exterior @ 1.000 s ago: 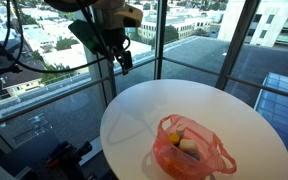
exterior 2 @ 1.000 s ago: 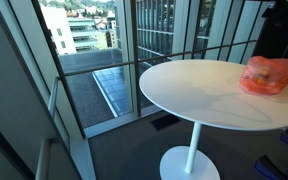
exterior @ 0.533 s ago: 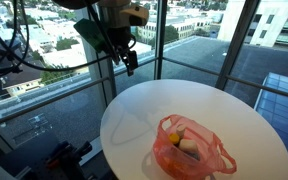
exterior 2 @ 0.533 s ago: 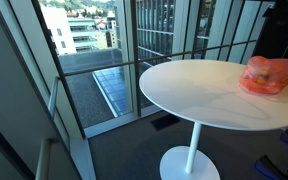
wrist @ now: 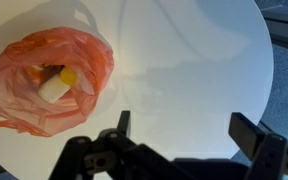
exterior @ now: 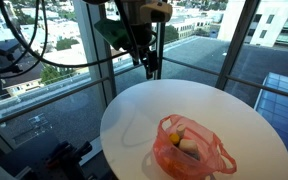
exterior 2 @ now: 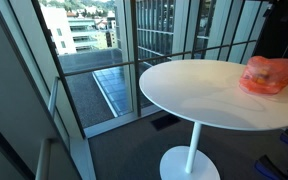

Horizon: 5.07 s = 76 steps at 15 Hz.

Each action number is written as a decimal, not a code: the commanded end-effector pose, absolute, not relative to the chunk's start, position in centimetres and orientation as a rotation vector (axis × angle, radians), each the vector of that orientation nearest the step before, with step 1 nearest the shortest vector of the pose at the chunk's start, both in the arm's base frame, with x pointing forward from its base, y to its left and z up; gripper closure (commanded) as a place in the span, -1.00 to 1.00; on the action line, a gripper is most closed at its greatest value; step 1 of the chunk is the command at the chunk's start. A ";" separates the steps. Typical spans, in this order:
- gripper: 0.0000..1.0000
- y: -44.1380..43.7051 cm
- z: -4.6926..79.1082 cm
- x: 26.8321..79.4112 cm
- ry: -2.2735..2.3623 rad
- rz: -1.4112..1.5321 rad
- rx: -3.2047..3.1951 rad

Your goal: Take the yellow bottle from the plastic bag and put it on the table

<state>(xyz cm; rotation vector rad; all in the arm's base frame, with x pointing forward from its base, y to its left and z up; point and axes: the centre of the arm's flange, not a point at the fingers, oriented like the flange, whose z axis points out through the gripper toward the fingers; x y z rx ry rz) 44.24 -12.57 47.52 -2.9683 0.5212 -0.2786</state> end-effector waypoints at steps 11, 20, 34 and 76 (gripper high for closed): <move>-1.00 -20.3 45.8 45.7 0.717 -0.242 -2.974; -1.00 -27.3 42.4 46.1 0.789 -0.344 -2.961; -1.00 -35.0 37.5 45.7 0.694 -0.071 -3.001; -1.00 -31.1 25.8 51.1 0.493 0.127 -3.036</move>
